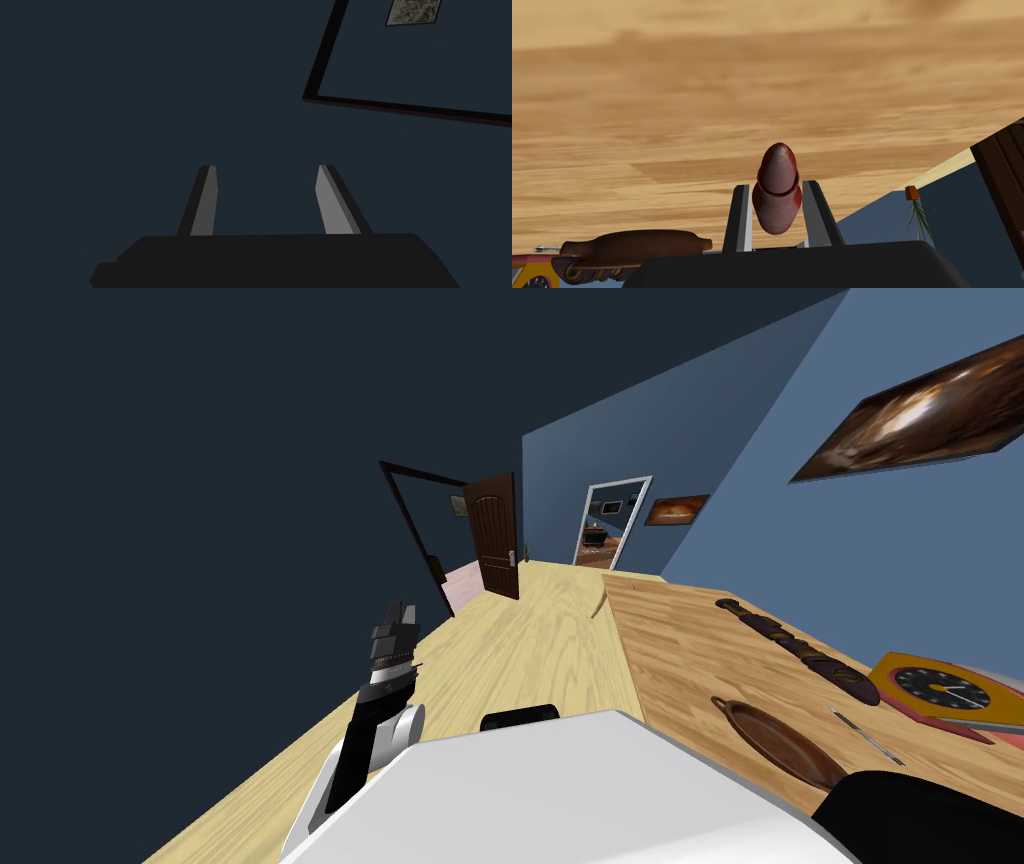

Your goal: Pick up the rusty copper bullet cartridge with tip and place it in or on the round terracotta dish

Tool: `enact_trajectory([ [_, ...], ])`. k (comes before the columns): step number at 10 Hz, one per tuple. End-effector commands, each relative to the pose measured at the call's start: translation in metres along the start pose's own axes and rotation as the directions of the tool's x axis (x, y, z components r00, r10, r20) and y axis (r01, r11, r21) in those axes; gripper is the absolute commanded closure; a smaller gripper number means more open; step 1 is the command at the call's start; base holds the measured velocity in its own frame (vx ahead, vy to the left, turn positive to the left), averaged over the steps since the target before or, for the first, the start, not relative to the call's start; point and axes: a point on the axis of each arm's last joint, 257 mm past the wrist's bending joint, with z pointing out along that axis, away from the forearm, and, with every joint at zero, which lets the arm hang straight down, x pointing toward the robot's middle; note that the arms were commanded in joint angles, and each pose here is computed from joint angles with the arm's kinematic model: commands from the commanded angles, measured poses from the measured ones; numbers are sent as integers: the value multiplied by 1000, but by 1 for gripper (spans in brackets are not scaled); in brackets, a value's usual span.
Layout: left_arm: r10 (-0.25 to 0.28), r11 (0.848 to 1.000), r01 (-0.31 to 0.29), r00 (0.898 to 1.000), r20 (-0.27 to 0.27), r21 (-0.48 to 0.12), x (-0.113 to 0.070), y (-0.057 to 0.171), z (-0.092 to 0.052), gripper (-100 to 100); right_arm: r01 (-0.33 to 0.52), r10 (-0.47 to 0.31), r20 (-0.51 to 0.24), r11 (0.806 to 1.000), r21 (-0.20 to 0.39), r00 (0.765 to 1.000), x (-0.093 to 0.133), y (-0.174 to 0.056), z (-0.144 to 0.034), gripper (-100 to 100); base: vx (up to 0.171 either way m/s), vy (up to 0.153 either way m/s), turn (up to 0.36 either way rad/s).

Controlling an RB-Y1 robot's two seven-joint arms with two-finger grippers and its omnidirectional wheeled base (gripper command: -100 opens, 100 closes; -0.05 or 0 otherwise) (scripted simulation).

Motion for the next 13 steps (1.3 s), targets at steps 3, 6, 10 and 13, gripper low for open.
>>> enact_trajectory([
  [3, 0, 1000, 0, 1000, 0, 0, 0, 0, 0, 0, 3, -3, -1, 1000, 0, 1000, 0, -6, -14, 100, 13, 14, -7],
  [6, 0, 1000, 0, 1000, 0, 0, 0, 0, 0, 0, 4, -4, -2, 1000, 1, 1000, 0, -6, -16, 0, 13, 14, -6],
  [10, 0, 1000, 0, 1000, 0, 0, 0, 0, 0, 0, 121, -121, 2, 992, -39, 993, -27, -7, 3, 100, 44, -2, -49],
  [13, 0, 1000, 0, 1000, 0, 0, 0, 0, 0, 0, 197, -197, 10, 978, -66, 980, -48, -8, 17, 100, 49, -9, -54],
])
